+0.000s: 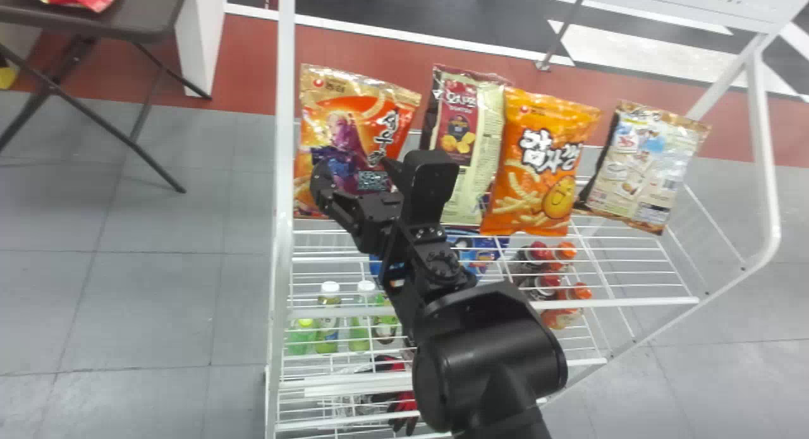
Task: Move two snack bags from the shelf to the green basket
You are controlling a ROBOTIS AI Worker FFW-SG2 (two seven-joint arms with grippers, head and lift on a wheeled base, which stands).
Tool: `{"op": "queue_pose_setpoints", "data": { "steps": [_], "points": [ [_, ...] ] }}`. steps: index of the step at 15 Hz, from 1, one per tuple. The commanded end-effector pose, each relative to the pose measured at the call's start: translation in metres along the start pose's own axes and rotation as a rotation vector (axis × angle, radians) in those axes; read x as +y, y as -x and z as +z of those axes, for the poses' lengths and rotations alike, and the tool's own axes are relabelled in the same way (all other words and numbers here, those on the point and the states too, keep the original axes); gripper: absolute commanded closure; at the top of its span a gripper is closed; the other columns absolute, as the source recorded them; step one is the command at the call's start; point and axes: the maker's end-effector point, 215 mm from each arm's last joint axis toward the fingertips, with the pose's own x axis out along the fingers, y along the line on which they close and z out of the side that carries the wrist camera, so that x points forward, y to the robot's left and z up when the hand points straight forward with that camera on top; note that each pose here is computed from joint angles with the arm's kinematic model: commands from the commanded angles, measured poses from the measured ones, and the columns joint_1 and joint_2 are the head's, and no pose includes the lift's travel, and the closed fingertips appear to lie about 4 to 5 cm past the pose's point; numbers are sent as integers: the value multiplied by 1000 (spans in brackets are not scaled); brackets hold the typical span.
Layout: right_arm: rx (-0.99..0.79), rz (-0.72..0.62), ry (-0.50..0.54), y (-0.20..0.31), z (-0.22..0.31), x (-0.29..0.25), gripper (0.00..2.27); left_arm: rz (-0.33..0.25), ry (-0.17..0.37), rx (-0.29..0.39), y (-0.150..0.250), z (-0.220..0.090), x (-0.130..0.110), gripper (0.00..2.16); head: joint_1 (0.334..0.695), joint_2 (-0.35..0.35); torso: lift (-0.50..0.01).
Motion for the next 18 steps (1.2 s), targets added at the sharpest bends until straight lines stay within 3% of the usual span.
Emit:
{"op": "queue_pose_setpoints", "data": {
  "steps": [1,3,4,5,7,14,18],
  "points": [
    [18,-1,10,-16,-1,-3,184,-3,0,-6,3,2,0,2145,695,-253,-16],
    [69,-2,17,-17,-15,-6,485,-8,3,-6,3,1,-1,2145,695,-242,-16],
    [75,4,17,-15,-18,-4,758,-6,4,-11,4,2,0,2145,695,-240,-16],
    [114,5,5,-12,-31,-5,1325,-6,7,-11,4,1,-1,2145,695,-241,-16],
    [116,27,-11,-8,-30,-5,1932,-8,11,-11,4,-1,-1,2145,695,-242,-16],
    [39,142,-64,24,1,30,1986,-20,3,-13,2,-3,-7,2145,695,-225,-16],
    [-16,166,-109,70,32,39,1986,-20,-1,-14,1,-4,-7,2145,695,-215,-16]
  ]
}}
